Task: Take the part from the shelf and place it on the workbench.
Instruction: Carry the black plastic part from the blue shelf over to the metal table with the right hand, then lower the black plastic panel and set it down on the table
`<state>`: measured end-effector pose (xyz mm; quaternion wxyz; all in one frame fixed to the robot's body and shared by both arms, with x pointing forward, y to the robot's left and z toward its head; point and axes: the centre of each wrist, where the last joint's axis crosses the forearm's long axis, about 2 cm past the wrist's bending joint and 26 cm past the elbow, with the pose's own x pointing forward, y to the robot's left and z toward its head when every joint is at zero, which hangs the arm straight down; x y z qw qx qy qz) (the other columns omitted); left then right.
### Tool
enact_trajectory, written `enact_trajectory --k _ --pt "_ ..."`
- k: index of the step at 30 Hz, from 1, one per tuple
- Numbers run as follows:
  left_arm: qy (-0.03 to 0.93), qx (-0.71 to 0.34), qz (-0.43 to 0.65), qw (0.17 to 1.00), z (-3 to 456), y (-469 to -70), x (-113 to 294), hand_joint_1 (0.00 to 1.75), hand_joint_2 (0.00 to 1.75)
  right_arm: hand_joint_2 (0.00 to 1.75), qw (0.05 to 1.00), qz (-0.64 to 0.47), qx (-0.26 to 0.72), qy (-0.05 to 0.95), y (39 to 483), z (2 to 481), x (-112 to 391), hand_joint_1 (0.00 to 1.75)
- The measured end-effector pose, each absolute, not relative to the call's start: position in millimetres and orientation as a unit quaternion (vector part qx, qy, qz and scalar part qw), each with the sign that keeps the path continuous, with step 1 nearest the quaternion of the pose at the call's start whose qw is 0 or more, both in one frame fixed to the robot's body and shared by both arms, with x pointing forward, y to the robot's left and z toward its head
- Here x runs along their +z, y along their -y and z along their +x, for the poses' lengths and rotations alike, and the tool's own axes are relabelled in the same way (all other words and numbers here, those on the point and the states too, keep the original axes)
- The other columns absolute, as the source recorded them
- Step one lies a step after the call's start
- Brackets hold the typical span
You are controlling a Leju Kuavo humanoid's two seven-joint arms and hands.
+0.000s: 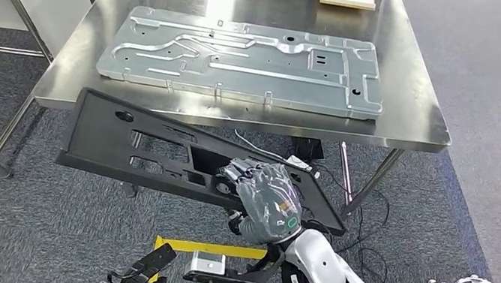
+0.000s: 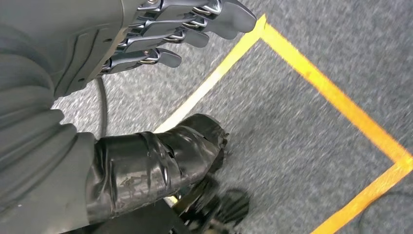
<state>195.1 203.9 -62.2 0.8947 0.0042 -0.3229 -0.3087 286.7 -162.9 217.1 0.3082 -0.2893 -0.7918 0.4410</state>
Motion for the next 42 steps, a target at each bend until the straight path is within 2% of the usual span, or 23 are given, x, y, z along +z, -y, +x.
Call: enact_trajectory --k 10,18,42 --pt "0.324 -0.301 0.005 0.897 192 -204 -64 0.00 1.75 1.75 0.264 -0.386 0.522 0.713 176 302 242 1.75" --pt "0.323 -0.300 0.005 0.898 189 -203 -65 0.00 1.75 1.75 0.234 -0.424 0.548 0.682 181 307 246 1.75" --pt "0.321 -0.297 0.008 0.899 188 -206 -66 0.00 1.75 1.75 0.207 -0.452 0.574 0.650 188 311 248 1.75"
